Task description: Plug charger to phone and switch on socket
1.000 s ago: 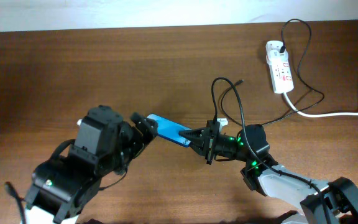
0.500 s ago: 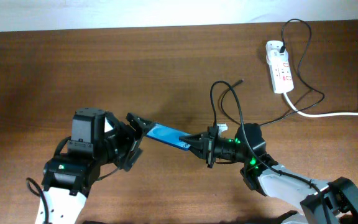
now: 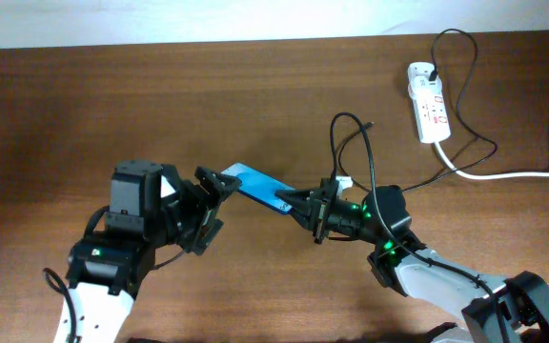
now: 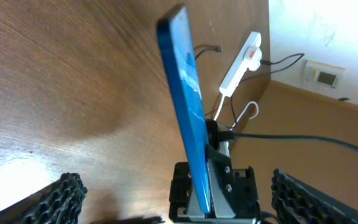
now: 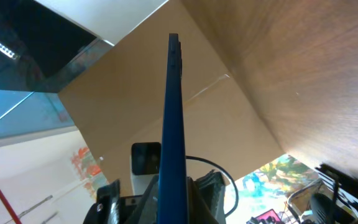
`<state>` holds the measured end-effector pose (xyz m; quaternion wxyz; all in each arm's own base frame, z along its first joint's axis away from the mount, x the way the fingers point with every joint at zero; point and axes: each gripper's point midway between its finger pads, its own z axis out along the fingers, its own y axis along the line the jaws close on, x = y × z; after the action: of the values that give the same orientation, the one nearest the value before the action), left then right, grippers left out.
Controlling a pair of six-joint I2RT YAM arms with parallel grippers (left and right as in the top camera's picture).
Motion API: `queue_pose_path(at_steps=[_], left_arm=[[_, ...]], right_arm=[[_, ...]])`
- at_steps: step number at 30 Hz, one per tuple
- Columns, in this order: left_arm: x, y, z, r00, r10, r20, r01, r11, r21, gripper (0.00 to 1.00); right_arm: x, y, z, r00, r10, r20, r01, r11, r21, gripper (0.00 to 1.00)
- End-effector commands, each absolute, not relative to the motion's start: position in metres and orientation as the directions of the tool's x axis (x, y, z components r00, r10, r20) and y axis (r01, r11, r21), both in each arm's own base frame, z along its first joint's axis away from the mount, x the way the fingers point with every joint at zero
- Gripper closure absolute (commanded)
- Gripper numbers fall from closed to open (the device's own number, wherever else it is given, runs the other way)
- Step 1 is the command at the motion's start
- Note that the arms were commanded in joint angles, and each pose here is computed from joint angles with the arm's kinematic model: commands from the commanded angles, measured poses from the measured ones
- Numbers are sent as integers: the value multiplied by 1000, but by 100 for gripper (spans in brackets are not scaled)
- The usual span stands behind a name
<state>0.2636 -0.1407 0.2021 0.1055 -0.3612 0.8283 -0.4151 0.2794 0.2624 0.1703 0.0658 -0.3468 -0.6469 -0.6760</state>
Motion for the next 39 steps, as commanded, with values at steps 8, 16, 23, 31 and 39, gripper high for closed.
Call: queue_pose_path(at_steps=[8, 16, 23, 31, 39], left_arm=[[290, -144, 198, -696, -707, 125, -506, 359, -784, 8], [302, -164, 185, -718, -683, 135, -502, 374, -780, 22], [310, -176, 177, -703, -701, 119, -511, 381, -770, 30], [315, -185, 181, -641, -754, 142, -546, 318, -775, 33], [315, -187, 180, -597, -786, 161, -581, 284, -763, 37]], right_arm=[[293, 266, 195, -777, 371, 509, 470, -195, 861, 96], [292, 269, 197, -781, 367, 505, 466, -195, 863, 96], [292, 269, 197, -781, 367, 505, 466, -195, 863, 96], [294, 268, 197, -775, 380, 505, 462, -203, 863, 96], [292, 271, 198, -778, 376, 504, 463, -201, 864, 96]])
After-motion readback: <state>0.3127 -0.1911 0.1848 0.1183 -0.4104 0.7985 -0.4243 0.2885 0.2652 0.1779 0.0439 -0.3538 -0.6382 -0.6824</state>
